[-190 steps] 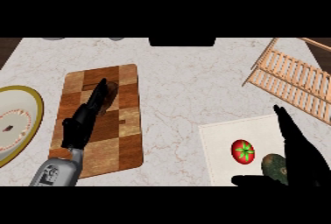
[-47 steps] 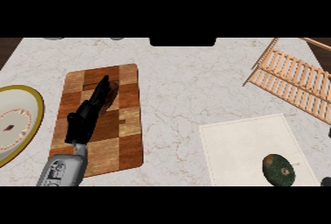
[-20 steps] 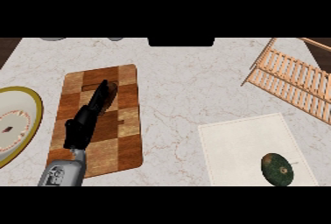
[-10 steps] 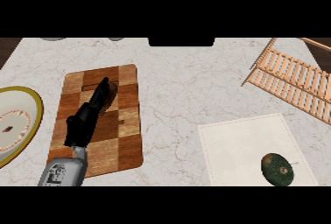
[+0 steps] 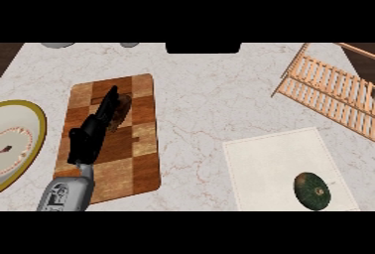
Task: Pick the tomato from the placemat and place it in the tiered shelf
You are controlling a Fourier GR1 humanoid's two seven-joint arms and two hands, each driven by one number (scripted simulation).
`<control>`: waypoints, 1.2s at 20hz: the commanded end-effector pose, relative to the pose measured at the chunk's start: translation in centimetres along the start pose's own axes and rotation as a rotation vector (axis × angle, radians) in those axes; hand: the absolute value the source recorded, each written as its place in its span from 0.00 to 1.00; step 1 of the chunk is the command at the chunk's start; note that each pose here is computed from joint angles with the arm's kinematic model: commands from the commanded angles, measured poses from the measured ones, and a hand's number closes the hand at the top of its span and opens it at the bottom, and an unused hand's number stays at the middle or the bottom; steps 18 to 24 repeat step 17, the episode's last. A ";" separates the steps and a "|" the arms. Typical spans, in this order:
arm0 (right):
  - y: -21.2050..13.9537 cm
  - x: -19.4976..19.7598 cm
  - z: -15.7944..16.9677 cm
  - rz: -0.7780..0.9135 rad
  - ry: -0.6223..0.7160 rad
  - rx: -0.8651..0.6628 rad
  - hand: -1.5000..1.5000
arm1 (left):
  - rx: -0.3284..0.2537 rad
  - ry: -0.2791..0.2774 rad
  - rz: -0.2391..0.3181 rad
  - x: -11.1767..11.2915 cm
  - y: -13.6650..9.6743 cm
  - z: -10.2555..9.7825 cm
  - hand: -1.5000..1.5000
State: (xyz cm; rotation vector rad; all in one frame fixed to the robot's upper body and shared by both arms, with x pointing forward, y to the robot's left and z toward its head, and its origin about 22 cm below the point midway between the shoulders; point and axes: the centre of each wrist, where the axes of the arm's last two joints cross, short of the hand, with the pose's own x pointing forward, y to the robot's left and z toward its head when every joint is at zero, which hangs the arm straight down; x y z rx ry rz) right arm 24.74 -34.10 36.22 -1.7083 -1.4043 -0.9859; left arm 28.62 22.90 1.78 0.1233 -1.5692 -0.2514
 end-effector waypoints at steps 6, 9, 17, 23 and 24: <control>-8.9 -0.6 -2.3 0.125 0.230 -0.002 0.00 | 0.009 0.036 0.000 -0.7 0.7 1.2 0.50; -11.5 -3.1 -2.6 0.167 0.241 0.022 0.00 | 0.045 0.032 0.000 -0.8 1.8 1.1 0.50; -17.2 -5.5 -2.2 0.221 0.226 0.116 0.00 | 0.075 0.047 0.005 -1.8 1.5 2.0 0.50; -17.2 -5.5 -2.2 0.221 0.226 0.116 0.00 | 0.075 0.047 0.005 -1.8 1.5 2.0 0.50; -17.2 -5.5 -2.2 0.221 0.226 0.116 0.00 | 0.075 0.047 0.005 -1.8 1.5 2.0 0.50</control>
